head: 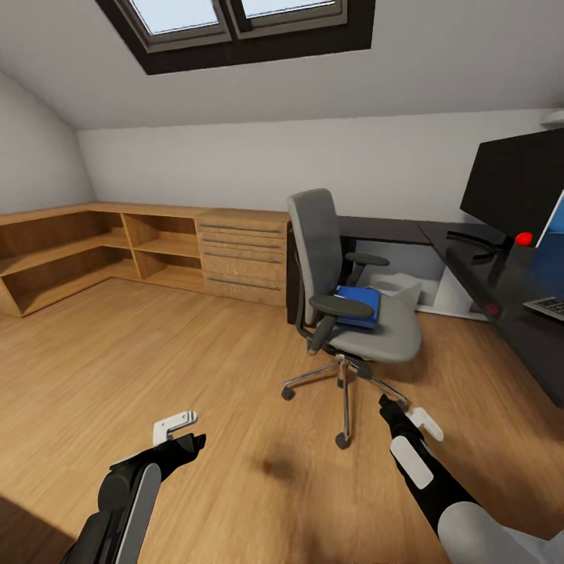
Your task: In the bedroom, organize the workspace by keeping the computer under the desk, ensuring the monitor is on the desk, placing the keyboard on the desk next to the monitor, placing the mouse on the desk next to the keyboard, moving the folder from the swivel chair onto the desk next to the mouse, stacking the notebook on top of the folder with the pen on top of the notebook, and positioning the swivel chair next to the desk.
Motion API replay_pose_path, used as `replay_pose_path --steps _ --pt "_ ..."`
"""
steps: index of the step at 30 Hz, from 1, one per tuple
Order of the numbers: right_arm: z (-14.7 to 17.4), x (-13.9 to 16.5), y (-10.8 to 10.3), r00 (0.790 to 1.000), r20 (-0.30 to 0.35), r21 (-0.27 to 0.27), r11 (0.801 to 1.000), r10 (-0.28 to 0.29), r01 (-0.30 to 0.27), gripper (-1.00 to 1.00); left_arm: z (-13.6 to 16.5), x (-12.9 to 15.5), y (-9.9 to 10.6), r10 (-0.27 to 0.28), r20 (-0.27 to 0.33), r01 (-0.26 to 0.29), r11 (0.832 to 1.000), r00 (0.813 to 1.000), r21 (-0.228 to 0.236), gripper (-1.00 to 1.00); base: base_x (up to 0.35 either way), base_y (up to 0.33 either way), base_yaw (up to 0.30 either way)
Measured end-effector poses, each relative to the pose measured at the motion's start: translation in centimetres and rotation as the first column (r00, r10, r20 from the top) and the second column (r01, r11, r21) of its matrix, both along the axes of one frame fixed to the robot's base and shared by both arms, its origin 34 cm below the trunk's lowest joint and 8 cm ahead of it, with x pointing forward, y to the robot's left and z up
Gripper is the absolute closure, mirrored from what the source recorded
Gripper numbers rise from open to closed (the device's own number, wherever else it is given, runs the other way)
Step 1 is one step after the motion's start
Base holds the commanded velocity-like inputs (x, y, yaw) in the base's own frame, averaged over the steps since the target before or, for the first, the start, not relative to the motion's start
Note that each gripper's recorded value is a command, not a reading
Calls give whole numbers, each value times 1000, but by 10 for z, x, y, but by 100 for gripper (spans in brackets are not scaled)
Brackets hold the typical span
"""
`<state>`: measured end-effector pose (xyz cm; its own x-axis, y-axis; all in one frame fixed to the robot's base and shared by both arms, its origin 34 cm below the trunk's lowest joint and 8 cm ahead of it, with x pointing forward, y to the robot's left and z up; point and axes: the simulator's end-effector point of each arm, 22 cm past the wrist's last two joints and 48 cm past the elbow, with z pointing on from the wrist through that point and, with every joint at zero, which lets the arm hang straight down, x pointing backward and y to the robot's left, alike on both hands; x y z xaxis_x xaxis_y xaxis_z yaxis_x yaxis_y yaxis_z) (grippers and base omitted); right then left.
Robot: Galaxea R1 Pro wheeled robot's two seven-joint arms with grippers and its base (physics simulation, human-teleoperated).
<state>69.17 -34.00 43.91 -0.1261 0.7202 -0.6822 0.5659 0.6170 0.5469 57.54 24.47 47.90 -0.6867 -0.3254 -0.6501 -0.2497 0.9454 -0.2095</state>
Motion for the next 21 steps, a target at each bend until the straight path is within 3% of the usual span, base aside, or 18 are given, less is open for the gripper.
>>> replay_pose_path --steps 8,10,21 --pt "2 1 -2 1000 5 -3 1000 -3 3 -100 0 0 -1 -4 2 4 1000 1000 -3 -100 0 24 -65" --pt "3 0 -11 1000 4 -13 1000 -8 8 -100 0 0 -2 -6 2 6 1000 1000 -6 -100 0 243 -257" --pt "2 0 -12 1000 2 -14 1000 -10 10 -100 0 0 -2 -6 2 6 1000 1000 -6 -100 0 302 -266"
